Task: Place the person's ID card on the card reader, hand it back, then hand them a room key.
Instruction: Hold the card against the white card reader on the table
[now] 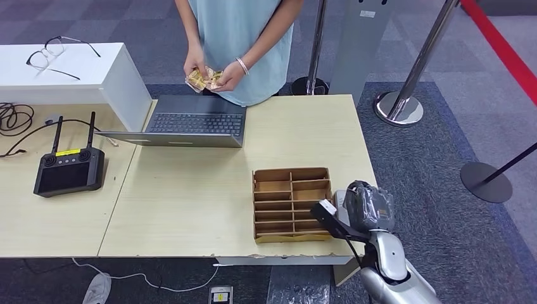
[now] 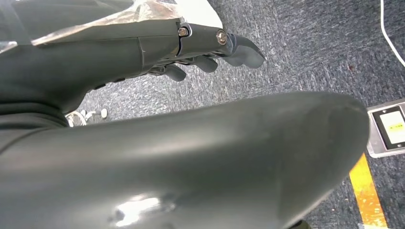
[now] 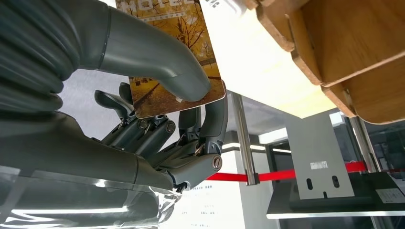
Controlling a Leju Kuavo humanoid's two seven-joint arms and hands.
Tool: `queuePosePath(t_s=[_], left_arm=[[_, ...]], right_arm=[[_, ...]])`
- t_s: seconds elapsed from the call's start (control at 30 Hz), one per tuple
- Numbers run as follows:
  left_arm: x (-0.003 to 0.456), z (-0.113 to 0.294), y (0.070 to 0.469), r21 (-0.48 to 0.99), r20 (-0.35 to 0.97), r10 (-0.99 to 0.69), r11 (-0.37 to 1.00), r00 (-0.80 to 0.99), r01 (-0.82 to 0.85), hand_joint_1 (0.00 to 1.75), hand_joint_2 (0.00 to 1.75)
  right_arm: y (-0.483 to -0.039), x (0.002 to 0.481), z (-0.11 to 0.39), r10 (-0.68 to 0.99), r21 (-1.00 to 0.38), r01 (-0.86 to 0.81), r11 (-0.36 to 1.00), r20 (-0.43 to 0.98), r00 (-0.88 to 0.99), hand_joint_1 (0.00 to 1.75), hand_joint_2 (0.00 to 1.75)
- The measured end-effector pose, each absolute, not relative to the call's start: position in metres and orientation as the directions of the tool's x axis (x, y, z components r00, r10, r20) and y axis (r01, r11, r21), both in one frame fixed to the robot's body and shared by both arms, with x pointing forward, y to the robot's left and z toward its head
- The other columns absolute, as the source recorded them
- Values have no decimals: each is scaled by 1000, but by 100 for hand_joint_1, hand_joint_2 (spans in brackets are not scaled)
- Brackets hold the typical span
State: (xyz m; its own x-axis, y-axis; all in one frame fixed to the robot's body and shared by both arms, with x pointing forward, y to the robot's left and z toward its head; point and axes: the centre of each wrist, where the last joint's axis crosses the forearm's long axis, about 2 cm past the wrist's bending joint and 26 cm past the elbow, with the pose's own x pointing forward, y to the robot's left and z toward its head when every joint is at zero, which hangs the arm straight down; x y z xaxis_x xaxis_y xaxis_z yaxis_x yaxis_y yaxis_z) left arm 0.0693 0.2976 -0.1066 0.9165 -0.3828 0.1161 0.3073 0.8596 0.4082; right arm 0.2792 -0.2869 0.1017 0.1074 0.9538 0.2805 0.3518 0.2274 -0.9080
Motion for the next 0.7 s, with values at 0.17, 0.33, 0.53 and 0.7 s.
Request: queuePosePath(t_s=[0.17,0.33,0.53,0.7], left_arm=[[69,-107,299,412,116,-393,855,912,316,0,0],[70,-106,299,415,121,-409,849,905,328,0,0],[71,-106,299,418,123,-417,845,901,334,0,0],[71,-106,300,418,123,-420,844,899,337,0,0]], right_arm=[[-287,283,100,950,-907,350,236,291,111,175,175],[-288,287,98,949,-909,340,239,293,115,175,175],[-290,293,95,952,-920,320,226,278,126,175,175],[-292,297,94,954,-928,305,215,266,135,175,175]])
